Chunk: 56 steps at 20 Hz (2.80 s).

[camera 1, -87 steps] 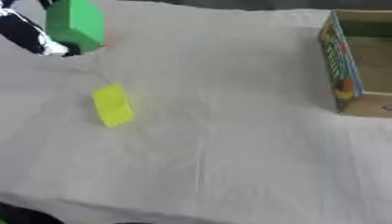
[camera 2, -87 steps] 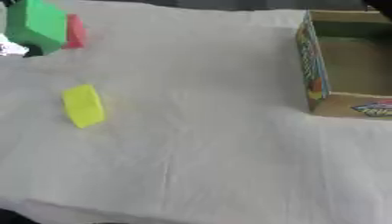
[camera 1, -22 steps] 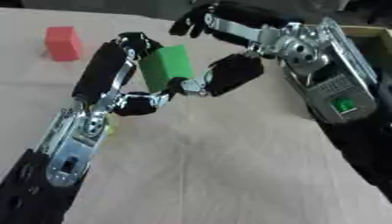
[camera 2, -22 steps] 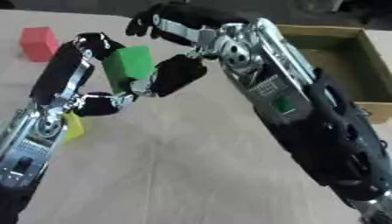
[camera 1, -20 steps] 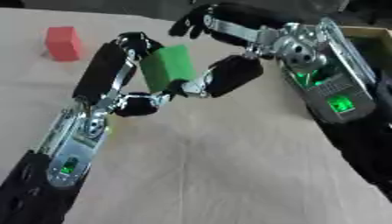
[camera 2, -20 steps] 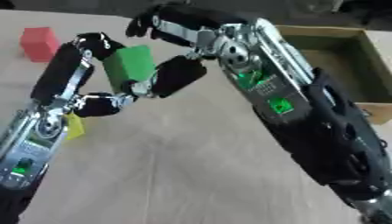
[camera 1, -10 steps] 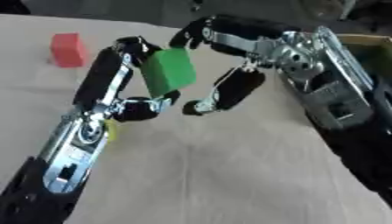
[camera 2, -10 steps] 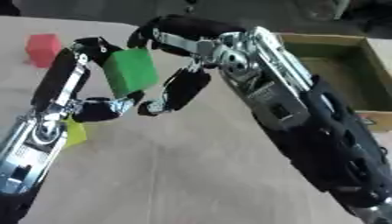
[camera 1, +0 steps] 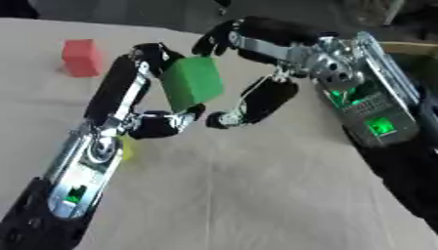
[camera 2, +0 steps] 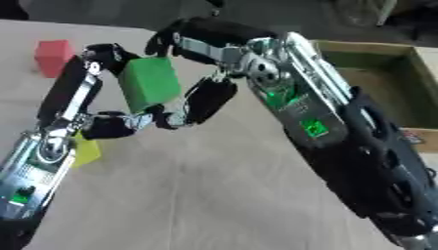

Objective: Pick up the objects with one hand, pass them to the other hand, and then place them into the box on the other side of the table.

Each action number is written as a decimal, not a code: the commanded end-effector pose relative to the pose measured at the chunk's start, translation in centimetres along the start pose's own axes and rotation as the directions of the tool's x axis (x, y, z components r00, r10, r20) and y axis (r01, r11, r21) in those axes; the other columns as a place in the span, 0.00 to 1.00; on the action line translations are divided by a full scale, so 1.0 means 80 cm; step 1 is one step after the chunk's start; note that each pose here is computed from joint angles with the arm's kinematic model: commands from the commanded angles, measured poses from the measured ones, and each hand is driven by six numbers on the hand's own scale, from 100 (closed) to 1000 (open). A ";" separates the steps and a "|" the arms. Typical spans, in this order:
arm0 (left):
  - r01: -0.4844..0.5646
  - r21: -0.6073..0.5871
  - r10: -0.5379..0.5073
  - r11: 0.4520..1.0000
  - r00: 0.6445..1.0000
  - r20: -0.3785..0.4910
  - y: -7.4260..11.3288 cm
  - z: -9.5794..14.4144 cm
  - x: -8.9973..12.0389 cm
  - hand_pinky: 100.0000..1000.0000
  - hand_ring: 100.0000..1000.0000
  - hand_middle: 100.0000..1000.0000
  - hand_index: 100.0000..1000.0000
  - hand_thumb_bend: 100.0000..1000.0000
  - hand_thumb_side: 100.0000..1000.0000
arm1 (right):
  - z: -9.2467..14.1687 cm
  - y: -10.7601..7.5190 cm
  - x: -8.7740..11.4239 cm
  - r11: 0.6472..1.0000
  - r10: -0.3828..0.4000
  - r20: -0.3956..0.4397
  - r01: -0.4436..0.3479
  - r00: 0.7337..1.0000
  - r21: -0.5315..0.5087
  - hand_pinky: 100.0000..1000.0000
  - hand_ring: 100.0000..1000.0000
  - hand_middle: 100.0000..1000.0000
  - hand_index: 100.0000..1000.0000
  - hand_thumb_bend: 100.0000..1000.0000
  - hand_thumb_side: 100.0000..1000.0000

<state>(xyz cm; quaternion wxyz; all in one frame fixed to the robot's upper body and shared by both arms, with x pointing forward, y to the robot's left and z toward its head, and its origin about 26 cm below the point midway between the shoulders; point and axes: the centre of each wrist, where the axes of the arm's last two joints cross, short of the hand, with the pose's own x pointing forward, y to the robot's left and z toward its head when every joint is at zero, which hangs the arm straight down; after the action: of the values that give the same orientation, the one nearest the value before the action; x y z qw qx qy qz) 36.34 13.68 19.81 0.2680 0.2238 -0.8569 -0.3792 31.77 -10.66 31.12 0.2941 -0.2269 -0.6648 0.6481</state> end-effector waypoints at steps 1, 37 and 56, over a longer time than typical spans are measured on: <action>0.002 0.017 -0.003 1.000 0.999 0.045 0.012 -0.007 0.010 0.48 0.47 0.41 0.46 0.00 0.00 | 0.002 -0.008 0.001 0.999 0.009 -0.010 -0.009 1.000 -0.034 0.87 0.83 0.81 0.87 0.51 0.22; -0.065 -0.006 0.065 0.998 0.992 0.105 0.016 -0.009 0.021 0.45 0.46 0.41 0.46 0.00 0.00 | 0.003 -0.008 0.006 0.996 -0.025 0.006 0.026 1.000 -0.087 0.84 0.74 0.70 0.76 0.33 0.05; -0.020 0.054 0.016 0.998 0.998 0.069 0.017 -0.006 0.016 0.64 0.68 0.65 0.78 0.43 0.06 | 0.009 -0.009 0.003 0.987 -0.085 0.012 0.086 0.996 -0.133 0.83 0.69 0.50 0.54 0.22 0.00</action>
<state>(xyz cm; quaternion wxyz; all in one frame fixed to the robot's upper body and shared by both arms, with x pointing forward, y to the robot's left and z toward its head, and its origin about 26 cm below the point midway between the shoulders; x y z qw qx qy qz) 35.45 13.31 20.82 0.2466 0.1967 -0.8754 -0.3662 31.73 -10.68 30.83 0.3172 -0.2085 -0.7069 0.5968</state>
